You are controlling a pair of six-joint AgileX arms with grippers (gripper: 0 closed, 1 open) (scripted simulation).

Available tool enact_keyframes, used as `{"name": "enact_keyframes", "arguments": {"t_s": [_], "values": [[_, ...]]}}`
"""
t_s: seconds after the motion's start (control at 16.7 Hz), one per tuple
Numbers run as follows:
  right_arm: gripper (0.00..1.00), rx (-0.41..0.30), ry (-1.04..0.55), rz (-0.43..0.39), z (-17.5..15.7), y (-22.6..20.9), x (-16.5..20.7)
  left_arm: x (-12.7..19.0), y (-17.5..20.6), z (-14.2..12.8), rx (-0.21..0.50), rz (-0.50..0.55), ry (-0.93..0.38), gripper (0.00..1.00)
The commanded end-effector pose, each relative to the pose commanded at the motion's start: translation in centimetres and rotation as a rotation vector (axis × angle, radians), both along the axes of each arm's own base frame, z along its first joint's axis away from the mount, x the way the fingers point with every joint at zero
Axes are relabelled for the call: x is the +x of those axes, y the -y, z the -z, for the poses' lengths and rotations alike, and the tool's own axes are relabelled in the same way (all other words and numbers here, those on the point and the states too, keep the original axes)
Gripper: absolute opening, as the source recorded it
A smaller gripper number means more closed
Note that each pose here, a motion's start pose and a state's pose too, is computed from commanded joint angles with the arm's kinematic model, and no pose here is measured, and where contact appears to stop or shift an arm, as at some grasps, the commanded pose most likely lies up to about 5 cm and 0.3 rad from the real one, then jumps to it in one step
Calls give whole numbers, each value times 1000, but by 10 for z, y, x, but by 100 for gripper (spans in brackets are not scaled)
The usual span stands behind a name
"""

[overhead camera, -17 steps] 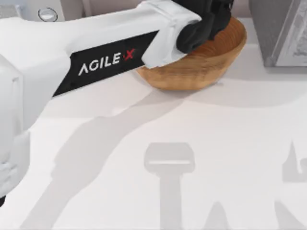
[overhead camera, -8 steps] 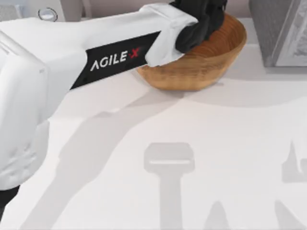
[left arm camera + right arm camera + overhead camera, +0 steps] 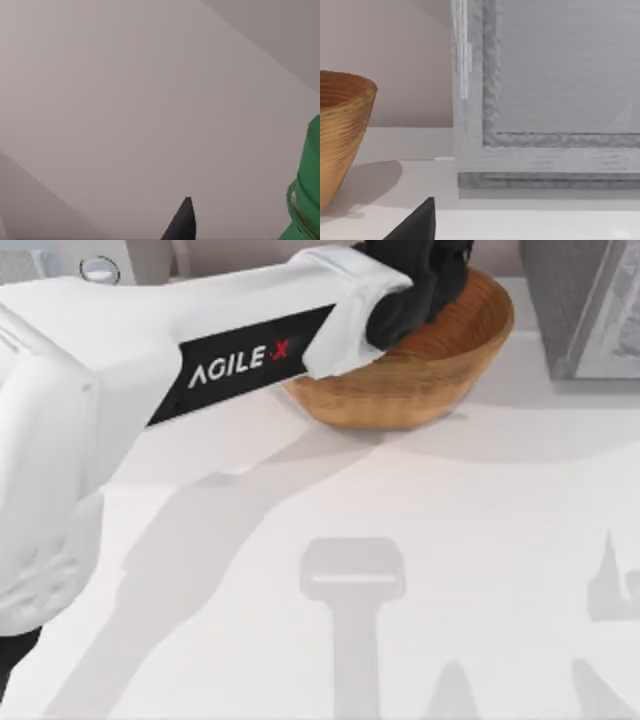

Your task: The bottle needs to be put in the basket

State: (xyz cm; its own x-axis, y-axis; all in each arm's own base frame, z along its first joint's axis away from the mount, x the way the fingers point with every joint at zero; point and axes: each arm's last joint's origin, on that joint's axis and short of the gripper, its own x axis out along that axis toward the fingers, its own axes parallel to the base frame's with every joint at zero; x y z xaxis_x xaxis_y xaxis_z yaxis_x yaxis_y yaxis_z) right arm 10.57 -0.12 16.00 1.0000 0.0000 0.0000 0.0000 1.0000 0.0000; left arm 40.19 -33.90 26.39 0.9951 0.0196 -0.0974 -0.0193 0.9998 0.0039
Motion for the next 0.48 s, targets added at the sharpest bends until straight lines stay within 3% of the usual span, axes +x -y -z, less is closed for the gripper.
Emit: {"name": "enact_keyframes", "arguments": {"t_s": [0.24,0.48], "values": [[100,0,0,0,0,0,0,0,0,0,0,0,0,98],[100,0,0,0,0,0,0,0,0,0,0,0,0,100]]}}
